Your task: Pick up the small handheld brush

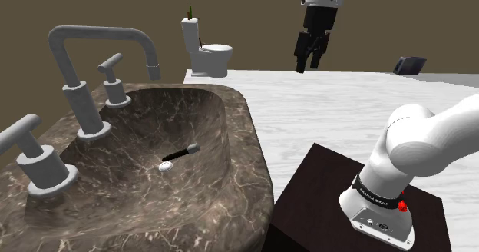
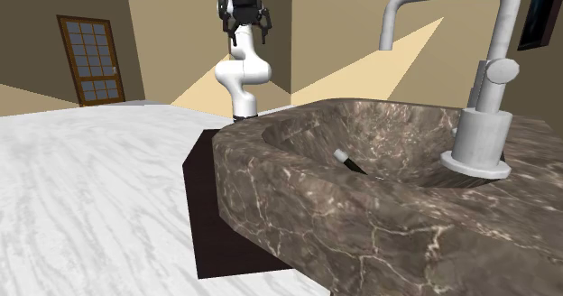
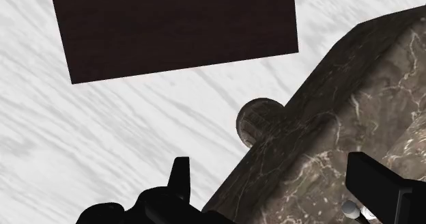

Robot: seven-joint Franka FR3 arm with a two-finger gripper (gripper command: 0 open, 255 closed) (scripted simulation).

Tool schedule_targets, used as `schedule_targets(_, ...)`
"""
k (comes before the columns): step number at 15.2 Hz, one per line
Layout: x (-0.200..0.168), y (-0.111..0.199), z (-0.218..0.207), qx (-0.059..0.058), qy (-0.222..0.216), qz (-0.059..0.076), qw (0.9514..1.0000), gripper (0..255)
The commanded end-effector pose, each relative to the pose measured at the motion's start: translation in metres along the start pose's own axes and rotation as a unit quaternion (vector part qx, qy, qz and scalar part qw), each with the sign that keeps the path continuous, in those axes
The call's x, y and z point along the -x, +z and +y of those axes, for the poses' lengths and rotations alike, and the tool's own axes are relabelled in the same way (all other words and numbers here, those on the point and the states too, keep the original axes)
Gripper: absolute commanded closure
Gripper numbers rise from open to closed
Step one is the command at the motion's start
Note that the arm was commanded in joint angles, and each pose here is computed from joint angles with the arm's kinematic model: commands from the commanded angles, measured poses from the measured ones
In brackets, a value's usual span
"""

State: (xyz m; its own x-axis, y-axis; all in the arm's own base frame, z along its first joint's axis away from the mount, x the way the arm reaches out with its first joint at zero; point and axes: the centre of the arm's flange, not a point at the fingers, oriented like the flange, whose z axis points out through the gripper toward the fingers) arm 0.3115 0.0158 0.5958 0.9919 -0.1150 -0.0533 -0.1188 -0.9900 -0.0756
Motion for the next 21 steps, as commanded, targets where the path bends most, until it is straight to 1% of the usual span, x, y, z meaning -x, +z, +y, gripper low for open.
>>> schedule_targets(1,0.000,0.000,0.000,0.000,0.000,0.000,1.0000,0)
schedule_targets(3,-0.015,0.018,-0.007,-0.002,-0.025,0.008,0.9996,0)
schedule_targets(6,-0.036,0.046,-0.020,-0.004,-0.063,0.021,0.9978,0)
schedule_targets(8,-0.051,0.063,-0.029,-0.006,-0.088,0.029,0.9956,0)
schedule_targets(11,-0.072,0.089,-0.045,-0.009,-0.126,0.041,0.9911,0)
schedule_targets(13,-0.085,0.107,-0.056,-0.011,-0.151,0.050,0.9872,0)
schedule_targets(16,-0.105,0.132,-0.074,-0.013,-0.188,0.062,0.9801,0)
schedule_targets(18,-0.118,0.148,-0.088,-0.015,-0.213,0.070,0.9744,0)
schedule_targets(21,-0.136,0.172,-0.109,-0.017,-0.250,0.082,0.9646,0)
